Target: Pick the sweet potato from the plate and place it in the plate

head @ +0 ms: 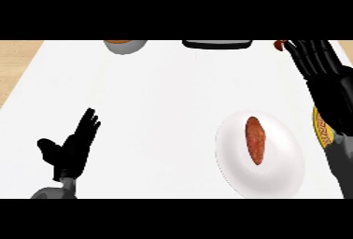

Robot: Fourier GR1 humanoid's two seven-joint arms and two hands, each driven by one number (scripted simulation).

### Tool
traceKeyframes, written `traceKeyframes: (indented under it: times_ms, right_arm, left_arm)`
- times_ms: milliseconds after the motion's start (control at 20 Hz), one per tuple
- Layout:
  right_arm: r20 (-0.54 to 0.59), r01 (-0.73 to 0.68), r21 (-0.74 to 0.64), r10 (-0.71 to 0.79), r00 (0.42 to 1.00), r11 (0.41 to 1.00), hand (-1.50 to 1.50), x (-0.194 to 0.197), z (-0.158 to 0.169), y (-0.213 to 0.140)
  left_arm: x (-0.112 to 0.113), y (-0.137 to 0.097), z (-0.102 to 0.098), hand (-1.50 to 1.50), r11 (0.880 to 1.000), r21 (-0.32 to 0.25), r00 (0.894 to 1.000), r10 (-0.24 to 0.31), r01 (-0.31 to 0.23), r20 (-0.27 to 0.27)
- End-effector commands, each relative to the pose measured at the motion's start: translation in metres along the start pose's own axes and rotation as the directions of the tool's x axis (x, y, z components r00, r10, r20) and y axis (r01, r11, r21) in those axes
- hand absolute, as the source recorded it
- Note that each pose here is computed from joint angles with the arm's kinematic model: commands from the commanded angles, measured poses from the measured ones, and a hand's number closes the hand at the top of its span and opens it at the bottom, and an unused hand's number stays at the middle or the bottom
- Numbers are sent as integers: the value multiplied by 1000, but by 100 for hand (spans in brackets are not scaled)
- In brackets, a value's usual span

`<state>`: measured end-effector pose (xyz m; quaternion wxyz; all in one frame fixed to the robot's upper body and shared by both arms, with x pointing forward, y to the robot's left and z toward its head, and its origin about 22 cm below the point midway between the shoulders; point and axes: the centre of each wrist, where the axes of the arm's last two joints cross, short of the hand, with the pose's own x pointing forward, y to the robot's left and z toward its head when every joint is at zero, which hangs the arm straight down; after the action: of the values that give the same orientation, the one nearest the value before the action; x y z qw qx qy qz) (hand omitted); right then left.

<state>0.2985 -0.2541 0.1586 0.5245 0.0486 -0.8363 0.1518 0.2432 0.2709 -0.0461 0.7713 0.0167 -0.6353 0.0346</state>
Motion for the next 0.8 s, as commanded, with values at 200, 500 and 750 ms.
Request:
traceKeyframes:
  times_ms: [200, 500, 750]
  right_arm:
    - [-205, 303, 233, -258, 944, 924, 150, -41, 7, 7]
    - [22, -609, 289, 631, 776, 739, 150, -13, 20, -21]
    - [-123, 113, -14, -114, 986, 993, -150, -111, 86, 1]
  left_arm:
    - [29, -5, -10, 0, 979, 109, 985, -172, 172, -12]
    - [19, -7, -3, 0, 982, 61, 983, -172, 177, -69]
    - [20, -14, -2, 0, 979, 86, 981, -182, 187, -64]
